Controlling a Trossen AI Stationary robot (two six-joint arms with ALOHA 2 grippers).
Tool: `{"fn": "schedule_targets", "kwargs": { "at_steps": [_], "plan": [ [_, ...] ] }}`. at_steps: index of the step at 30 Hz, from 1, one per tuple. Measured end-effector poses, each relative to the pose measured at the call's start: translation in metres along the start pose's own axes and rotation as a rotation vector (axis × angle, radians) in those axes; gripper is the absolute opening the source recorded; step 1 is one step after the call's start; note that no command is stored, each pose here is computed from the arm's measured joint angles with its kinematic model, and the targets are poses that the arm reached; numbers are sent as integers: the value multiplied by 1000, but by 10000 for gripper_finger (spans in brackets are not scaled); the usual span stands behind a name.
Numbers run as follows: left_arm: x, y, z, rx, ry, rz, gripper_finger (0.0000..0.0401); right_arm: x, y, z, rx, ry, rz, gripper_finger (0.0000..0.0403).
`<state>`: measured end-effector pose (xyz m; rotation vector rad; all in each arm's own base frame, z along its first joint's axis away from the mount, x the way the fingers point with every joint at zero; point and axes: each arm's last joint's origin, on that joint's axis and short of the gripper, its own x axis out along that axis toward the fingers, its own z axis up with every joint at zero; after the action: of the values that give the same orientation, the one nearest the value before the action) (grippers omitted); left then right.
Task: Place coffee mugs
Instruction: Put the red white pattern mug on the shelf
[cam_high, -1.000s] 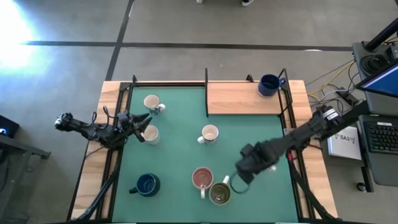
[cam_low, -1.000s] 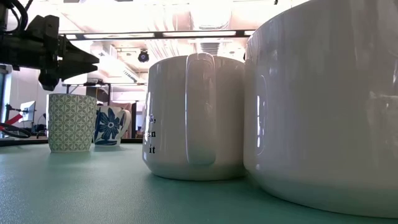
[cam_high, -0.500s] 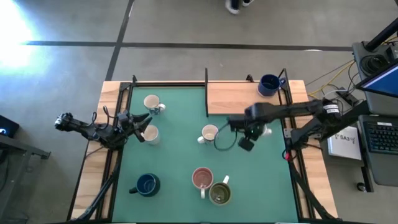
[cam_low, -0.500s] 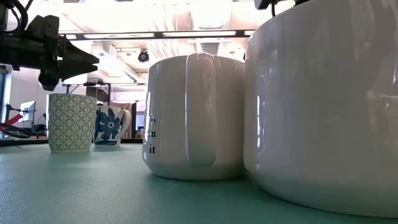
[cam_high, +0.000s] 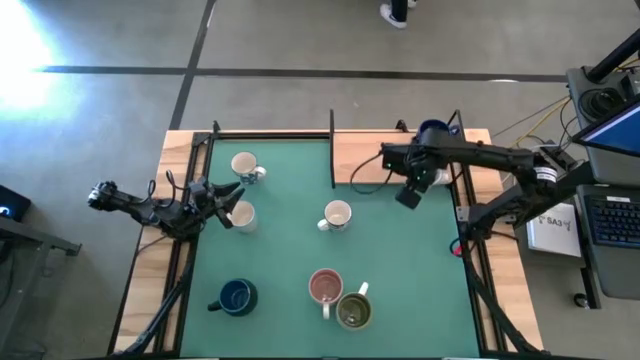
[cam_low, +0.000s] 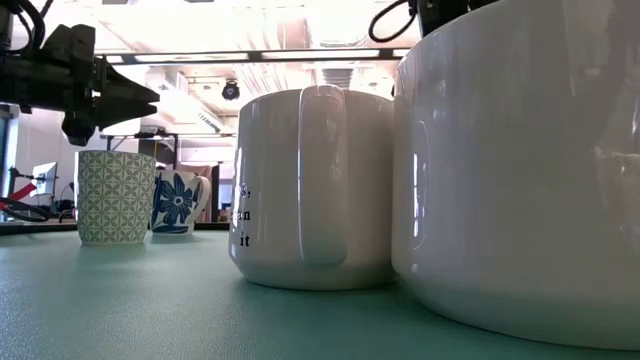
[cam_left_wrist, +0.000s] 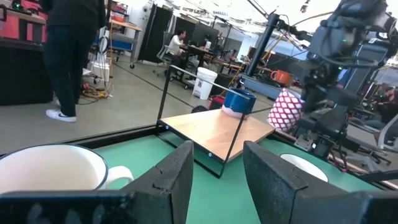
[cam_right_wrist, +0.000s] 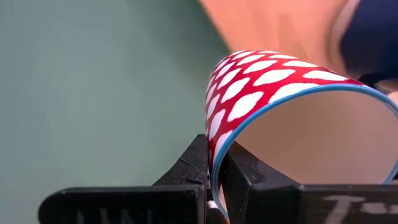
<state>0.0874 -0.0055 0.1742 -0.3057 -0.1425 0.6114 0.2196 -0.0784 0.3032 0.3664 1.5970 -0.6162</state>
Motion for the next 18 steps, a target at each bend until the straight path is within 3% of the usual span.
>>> {"fn": "schedule_targets", "kwargs": {
  "at_steps": [7, 18],
  "plan": [
    [0, 0, 0, 0, 0, 0, 123, 7, -26, 7, -13, 29, -9, 13],
    [0, 0, 0, 0, 0, 0, 123, 19, -56, 10, -133, 73, -14, 13]
  ]
}}
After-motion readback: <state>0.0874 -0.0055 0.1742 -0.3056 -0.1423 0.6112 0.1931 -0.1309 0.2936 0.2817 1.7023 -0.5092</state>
